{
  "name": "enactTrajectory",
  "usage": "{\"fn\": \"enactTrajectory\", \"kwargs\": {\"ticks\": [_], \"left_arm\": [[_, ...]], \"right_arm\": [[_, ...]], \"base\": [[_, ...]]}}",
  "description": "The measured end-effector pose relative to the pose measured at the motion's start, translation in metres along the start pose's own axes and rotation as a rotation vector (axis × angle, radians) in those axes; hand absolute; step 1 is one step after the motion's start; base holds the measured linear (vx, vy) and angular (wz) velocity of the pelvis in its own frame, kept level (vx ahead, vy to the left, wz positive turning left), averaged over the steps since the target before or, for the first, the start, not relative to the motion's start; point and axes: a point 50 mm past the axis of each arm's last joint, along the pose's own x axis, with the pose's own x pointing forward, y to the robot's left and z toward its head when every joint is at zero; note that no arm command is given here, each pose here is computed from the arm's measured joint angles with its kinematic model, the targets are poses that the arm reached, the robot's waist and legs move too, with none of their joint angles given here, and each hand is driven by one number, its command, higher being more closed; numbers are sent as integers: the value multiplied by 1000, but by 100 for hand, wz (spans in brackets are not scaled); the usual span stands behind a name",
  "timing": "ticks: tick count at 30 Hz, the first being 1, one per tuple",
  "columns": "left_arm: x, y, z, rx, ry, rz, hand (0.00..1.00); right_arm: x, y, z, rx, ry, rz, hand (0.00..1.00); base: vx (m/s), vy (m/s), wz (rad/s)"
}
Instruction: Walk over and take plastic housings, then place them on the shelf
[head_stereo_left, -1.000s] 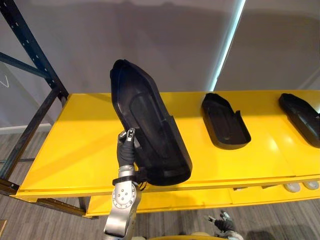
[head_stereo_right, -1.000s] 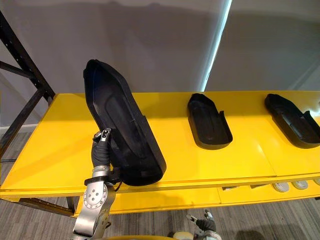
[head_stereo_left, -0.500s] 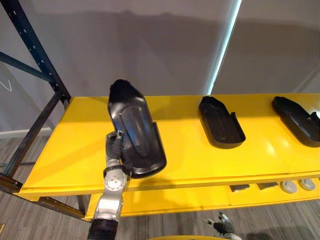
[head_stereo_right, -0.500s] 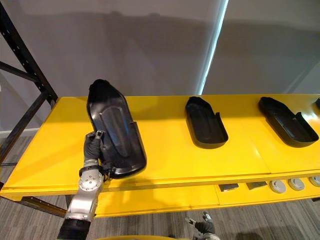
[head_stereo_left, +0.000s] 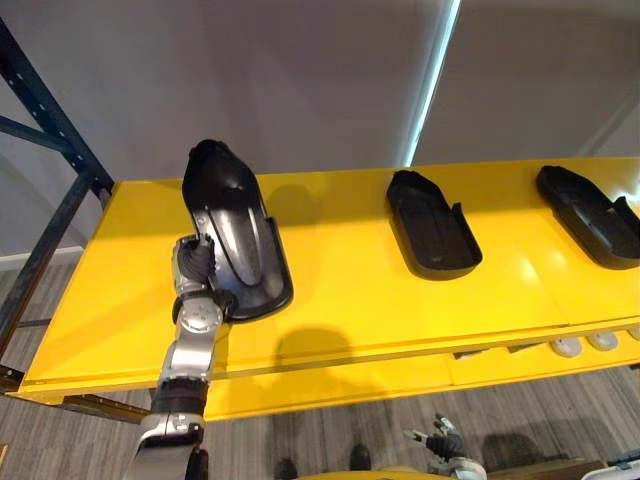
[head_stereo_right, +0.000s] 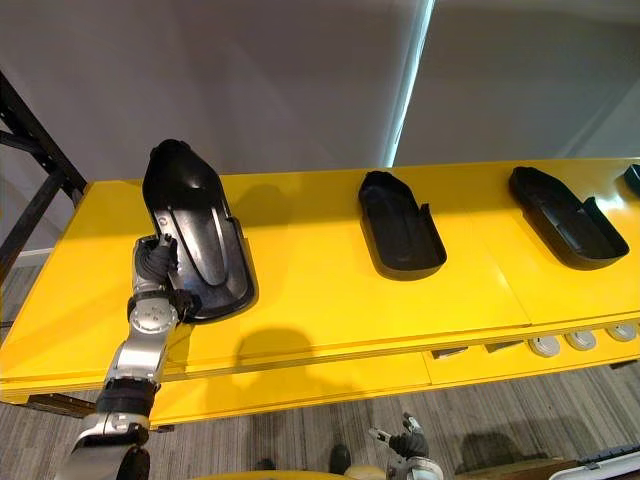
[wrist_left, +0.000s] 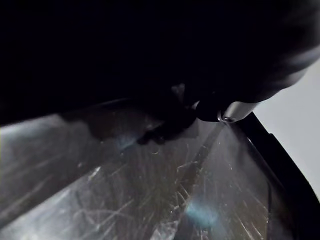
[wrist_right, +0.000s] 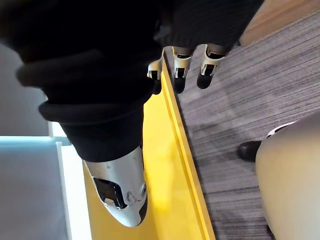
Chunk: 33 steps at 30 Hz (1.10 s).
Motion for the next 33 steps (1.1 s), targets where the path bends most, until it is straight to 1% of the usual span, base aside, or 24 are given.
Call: {"fn": "enactTrajectory", "kwargs": {"ticks": [2,6,11,19,22,28,32,33], "left_arm": [[8,2,6,35,-16,7,0],[14,4,2,80,10,0,0],[20,2,11,68,-3,-1,0],[19,1,7,66,22,-1,0],[15,1,14,40,-12,9,0],[-19,10,62,-110,-280,91,0],[-49,13,80,-184,-407,94,0],[-63,12,81,-213,-429,80,0]], "right_arm": [[2,2,4,-2,-8,5,0],[3,3,7,-3,-18,9,0],[3,3,9,-3,-22,10,0],[4,3,10,-3,-28,17,0],[4,4,10,-3,-28,28,0],[4,4,10,0,-29,28,0],[3,3,6,-1,-17,26,0],[3,3,6,-1,-15,25,0]], "base": [[52,-7,-6],[43,12,-19],[13,9,-10],[-17,11,-3],[0,0,0],[27,8,10],[1,22,9],[-15,3,6]]}}
